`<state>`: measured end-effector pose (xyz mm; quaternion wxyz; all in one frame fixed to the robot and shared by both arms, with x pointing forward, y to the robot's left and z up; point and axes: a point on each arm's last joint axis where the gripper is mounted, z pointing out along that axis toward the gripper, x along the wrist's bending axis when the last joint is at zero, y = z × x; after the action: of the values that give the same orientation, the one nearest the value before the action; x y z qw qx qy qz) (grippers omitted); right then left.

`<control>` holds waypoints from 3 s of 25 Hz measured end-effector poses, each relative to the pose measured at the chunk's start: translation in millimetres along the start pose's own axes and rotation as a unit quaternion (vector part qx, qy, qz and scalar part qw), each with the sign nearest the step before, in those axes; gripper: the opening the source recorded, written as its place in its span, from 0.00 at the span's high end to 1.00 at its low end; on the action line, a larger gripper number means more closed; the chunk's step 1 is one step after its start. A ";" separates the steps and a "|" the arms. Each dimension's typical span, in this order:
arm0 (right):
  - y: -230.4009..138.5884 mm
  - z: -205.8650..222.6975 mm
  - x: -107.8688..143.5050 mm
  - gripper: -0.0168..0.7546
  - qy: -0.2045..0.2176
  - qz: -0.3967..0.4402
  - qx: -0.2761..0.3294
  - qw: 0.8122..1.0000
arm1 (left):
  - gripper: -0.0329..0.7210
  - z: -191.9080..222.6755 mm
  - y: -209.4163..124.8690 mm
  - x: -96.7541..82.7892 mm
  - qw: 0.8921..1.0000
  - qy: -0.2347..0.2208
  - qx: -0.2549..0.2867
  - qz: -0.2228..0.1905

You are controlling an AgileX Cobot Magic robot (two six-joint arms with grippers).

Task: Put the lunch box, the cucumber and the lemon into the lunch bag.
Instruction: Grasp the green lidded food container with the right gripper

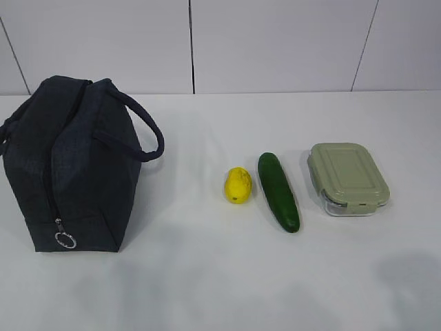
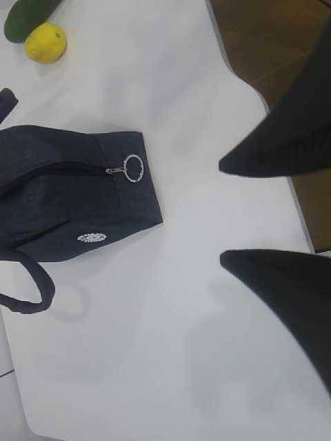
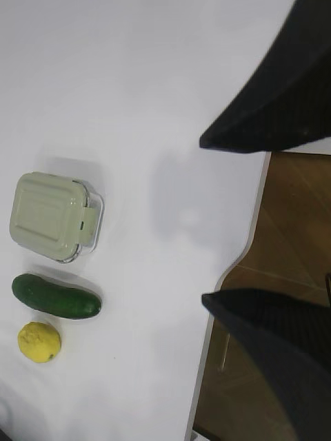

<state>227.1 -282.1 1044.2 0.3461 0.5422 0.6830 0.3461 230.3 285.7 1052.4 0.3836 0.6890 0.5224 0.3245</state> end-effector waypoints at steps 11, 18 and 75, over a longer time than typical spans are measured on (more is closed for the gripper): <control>0.0 0.0 0.0 0.37 0.000 0.000 0.000 1.000 | 0.64 0.0 0.0 0.0 1.000 0.000 0.000 0.000; 0.0 0.0 0.0 0.37 0.000 0.000 0.000 1.000 | 0.64 0.0 0.0 0.0 1.000 0.000 0.000 0.000; 130.1 179.1 -8.1 0.37 0.335 0.218 0.098 0.911 | 0.64 0.0 -0.1 0.3 1.000 0.002 0.000 -0.001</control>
<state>445.6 -250.2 1062.0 -0.0423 0.5608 0.6542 0.5057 230.3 286.0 1052.3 0.3828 0.6880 0.5239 0.3250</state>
